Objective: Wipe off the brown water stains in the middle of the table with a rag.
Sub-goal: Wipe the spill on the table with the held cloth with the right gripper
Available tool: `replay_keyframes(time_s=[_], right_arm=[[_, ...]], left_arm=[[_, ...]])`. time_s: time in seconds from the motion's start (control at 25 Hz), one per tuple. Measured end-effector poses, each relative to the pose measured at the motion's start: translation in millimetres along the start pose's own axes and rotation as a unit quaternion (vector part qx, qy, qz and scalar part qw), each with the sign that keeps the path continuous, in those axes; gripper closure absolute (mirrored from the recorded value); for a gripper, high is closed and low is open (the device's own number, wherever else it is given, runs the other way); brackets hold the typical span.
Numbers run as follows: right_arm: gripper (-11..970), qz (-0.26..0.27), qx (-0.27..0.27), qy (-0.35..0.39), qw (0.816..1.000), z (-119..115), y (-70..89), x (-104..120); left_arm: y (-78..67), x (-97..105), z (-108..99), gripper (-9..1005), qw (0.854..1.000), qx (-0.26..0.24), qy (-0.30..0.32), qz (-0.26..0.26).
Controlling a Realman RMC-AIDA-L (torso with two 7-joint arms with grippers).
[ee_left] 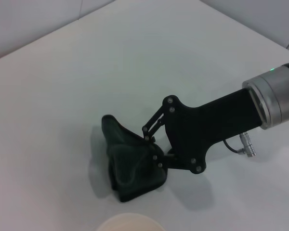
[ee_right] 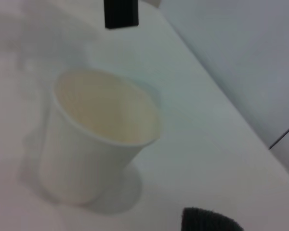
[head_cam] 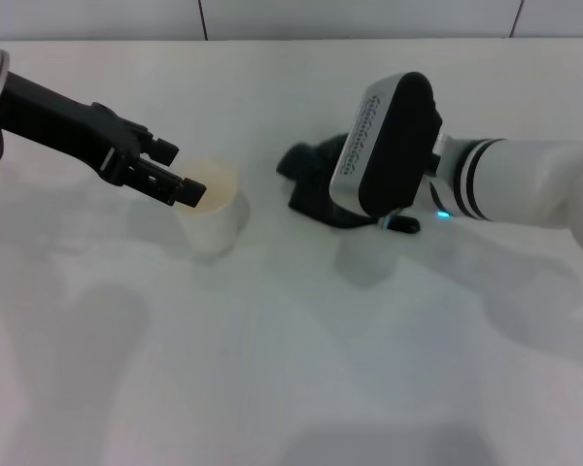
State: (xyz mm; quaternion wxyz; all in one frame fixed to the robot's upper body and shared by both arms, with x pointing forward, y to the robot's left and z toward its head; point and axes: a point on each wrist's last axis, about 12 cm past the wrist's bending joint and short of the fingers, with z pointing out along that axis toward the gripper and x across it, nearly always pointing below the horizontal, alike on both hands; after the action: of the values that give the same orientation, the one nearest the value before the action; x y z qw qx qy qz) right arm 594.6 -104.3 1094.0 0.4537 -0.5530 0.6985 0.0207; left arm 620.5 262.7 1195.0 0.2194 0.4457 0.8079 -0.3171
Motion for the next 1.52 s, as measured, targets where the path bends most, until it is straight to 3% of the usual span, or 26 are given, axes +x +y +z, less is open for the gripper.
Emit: replay_keyframes(time_s=[0.36,0.48,0.8,1.08,1.52], right_arm=[[859,-0.017,-0.117,0.034,0.992,-19,26.8,-18],[859,-0.021,-0.135,0.037,0.990,-28,28.4,-23],[859,0.009,-0.172,0.069,0.983,-47,15.7,-20],[858,0.006,-0.186,0.078,0.979,-51,15.5,-22],[858,0.078,-0.122,0.090,0.985,-61,-27.4,2]], left_arm=[[0.2,2,0,101,1.000,-0.001,0.000,-0.003],[0.4,3,-1,101,1.000,-0.002,0.001,-0.004],[0.7,5,-1,101,1.000,-0.003,0.001,-0.005],[1.0,4,-2,102,1.000,-0.005,0.001,-0.003],[1.1,5,-2,101,1.000,-0.006,0.001,-0.005]])
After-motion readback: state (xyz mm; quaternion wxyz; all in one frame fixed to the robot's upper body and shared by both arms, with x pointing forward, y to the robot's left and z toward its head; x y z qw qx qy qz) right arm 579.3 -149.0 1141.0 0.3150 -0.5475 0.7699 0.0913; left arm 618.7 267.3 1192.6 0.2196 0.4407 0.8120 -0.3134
